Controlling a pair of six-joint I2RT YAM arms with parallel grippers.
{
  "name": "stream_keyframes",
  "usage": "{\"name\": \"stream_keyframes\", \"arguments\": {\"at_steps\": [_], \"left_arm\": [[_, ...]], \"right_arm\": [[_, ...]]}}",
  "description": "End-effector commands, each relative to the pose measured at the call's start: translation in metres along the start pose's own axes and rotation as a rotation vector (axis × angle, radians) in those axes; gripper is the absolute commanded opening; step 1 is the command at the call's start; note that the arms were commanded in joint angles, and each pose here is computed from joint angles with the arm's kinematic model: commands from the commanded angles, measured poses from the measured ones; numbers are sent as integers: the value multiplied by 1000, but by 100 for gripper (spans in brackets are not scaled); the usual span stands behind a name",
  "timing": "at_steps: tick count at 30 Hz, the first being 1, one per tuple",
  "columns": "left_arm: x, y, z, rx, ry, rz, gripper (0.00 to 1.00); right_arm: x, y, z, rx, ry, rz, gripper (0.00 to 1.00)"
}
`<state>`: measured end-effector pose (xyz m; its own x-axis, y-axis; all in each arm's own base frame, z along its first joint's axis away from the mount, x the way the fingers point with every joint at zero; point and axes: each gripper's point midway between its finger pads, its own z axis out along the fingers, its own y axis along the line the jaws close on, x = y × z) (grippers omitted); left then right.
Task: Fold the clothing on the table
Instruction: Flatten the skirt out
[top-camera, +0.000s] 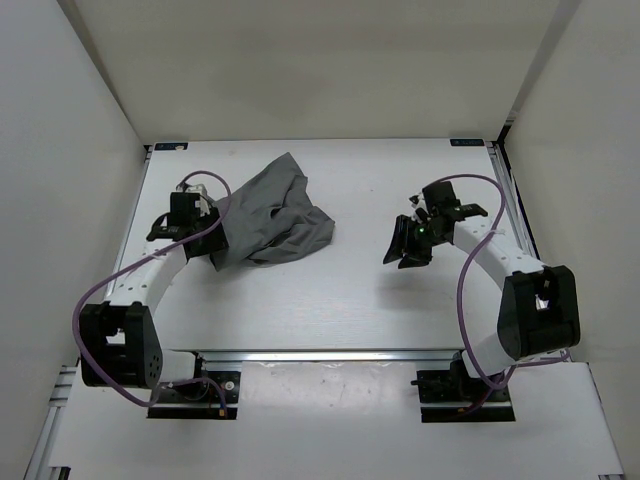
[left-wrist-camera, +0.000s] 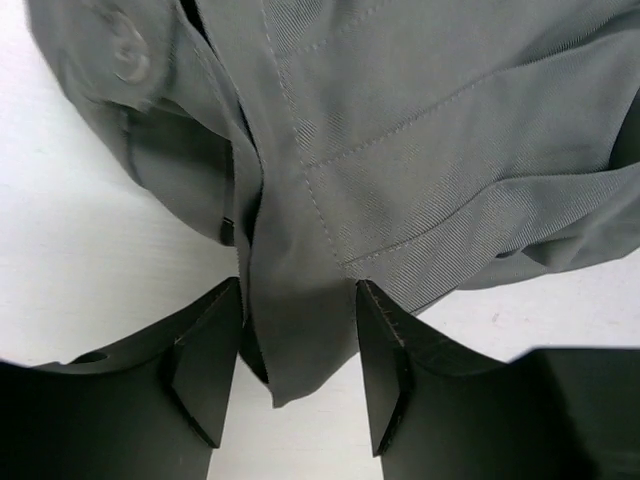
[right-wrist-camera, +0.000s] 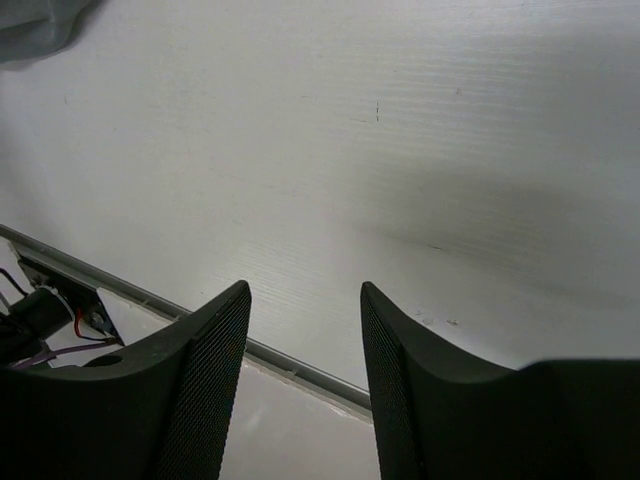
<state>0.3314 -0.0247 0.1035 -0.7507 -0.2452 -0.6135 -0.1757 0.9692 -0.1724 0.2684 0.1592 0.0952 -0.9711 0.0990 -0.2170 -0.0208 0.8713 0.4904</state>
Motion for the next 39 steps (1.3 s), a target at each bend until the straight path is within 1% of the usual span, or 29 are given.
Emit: {"name": "stream_keyframes", "arguments": {"at_steps": [1, 2, 4, 5, 6, 7, 8, 10, 11, 12, 14, 15, 16, 17, 18, 19, 21, 22, 23, 24, 26, 28, 30, 32, 34, 35, 36, 37, 39], "left_arm": [[3, -20, 6, 81, -11, -23, 58], [7, -21, 7, 83, -9, -17, 56], [18, -28, 11, 97, 18, 9, 42], [18, -33, 13, 114, 21, 9, 26], [22, -45, 12, 161, 36, 20, 3], [23, -65, 9, 230, 52, 29, 0], [11, -82, 4, 277, 26, 26, 0], [22, -146, -15, 434, 69, 129, 0], [8, -169, -28, 482, 40, 157, 0], [27, -192, -33, 516, 88, 223, 0], [38, -231, -53, 586, 115, 300, 0], [41, -234, -55, 588, 126, 298, 0], [44, -232, -55, 588, 133, 299, 2], [49, -230, -58, 592, 144, 285, 6], [51, -221, -54, 581, 154, 252, 23], [43, -212, -54, 576, 138, 219, 38], [40, -197, -57, 577, 142, 158, 45], [30, -191, -61, 585, 116, 126, 50], [23, -186, -68, 600, 90, 109, 52], [18, -185, -73, 612, 75, 90, 52], [-1, -177, -86, 623, 4, 53, 55], [-6, -169, -86, 601, -12, 40, 54], [-1, -155, -70, 539, 3, 46, 54], [14, -151, -56, 524, 49, 51, 55], [33, -149, -42, 514, 98, 55, 54], [35, -149, -36, 511, 99, 56, 54], [40, -155, -34, 529, 104, 69, 54], [47, -155, -29, 524, 122, 73, 54], [60, -162, -21, 539, 151, 97, 51]], "right_arm": [[-5, 7, -7, -34, -36, -11, 54], [-7, 8, -8, -44, -40, -7, 53], [-6, 6, -8, -38, -36, 5, 53], [-8, 6, -8, -40, -45, -3, 53], [-8, 6, -9, -43, -42, 7, 53], [-11, 7, -9, -48, -54, 1, 53], [-10, 7, -6, -50, -46, 2, 53], [-14, 7, -5, -55, -45, 12, 53], [-19, 10, -8, -62, -52, 2, 53], [-20, 11, -8, -59, -46, -5, 54], [-25, 12, -6, -51, -47, -6, 53], [-27, 17, -7, -63, -48, -19, 54], [-31, 19, -8, -65, -55, -29, 54], [-28, 17, -5, -60, -39, -24, 53], [-30, 20, -7, -67, -47, -32, 53], [-30, 21, -4, -71, -38, -36, 53], [-31, 22, -4, -69, -37, -45, 54], [-30, 24, -2, -75, -25, -48, 54], [-30, 26, -1, -72, -22, -58, 53], [-34, 29, -1, -78, -27, -71, 54], [-43, 49, -5, -110, -38, -108, 53], [-45, 65, -4, -136, -31, -143, 54], [-40, 89, 0, -178, -7, -195, 54], [-36, 104, 11, -181, 27, -236, 54], [-20, 112, 24, -167, 99, -267, 54], [-17, 111, 33, -151, 129, -271, 52], [-5, 107, 44, -128, 188, -261, 50], [-1, 103, 49, -106, 213, -263, 49], [15, 94, 67, -64, 290, -270, 35]]}}
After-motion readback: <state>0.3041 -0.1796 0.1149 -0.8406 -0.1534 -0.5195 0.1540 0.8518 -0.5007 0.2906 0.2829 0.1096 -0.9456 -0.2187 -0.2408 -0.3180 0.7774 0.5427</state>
